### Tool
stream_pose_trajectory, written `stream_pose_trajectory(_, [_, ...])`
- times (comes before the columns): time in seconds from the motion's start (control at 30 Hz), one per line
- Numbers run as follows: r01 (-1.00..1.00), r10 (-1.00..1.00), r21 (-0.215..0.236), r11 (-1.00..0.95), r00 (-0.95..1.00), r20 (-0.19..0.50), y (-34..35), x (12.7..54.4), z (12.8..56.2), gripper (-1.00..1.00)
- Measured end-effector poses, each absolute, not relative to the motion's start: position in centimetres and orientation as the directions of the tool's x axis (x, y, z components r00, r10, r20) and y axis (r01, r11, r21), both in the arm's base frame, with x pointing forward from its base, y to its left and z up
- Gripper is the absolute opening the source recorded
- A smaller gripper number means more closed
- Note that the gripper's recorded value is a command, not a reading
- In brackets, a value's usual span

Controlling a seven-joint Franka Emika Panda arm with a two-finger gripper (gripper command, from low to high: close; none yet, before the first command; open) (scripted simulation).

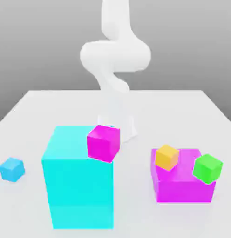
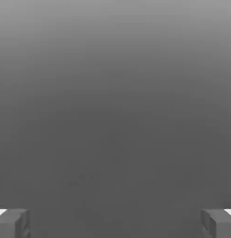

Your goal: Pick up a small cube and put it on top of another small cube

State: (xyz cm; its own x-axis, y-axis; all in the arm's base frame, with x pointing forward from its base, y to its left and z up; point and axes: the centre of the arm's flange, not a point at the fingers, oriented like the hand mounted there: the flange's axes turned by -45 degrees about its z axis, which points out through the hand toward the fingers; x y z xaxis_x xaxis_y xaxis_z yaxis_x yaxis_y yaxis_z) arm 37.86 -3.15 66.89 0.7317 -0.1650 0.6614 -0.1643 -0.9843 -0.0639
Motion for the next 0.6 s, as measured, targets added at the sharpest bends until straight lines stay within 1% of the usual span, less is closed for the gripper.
stream_pose_trajectory(0.13, [-0.421,-0.417,-0.129,-0.898,0.72,0.554,-9.3,41.4,59.4,0.0])
stream_pose_trajectory(0.23, [-0.594,-0.589,-0.158,-0.789,0.658,0.469,-14.2,42.5,53.7,0.0])
stream_pose_trajectory(0.3, [-0.698,-0.693,-0.168,-0.696,0.593,0.41,-17.5,42.5,49.7,0.0])
stream_pose_trajectory(0.43, [-0.867,-0.863,-0.165,-0.471,0.413,0.293,-23.6,40.8,41.8,0.0])
stream_pose_trajectory(0.53, [-0.95,-0.948,-0.145,-0.275,0.243,0.207,-27.6,38.2,35.8,0.0])
stream_pose_trajectory(0.6, [-0.984,-0.982,-0.123,-0.132,0.113,0.152,-30.0,35.7,32.0,0.0])
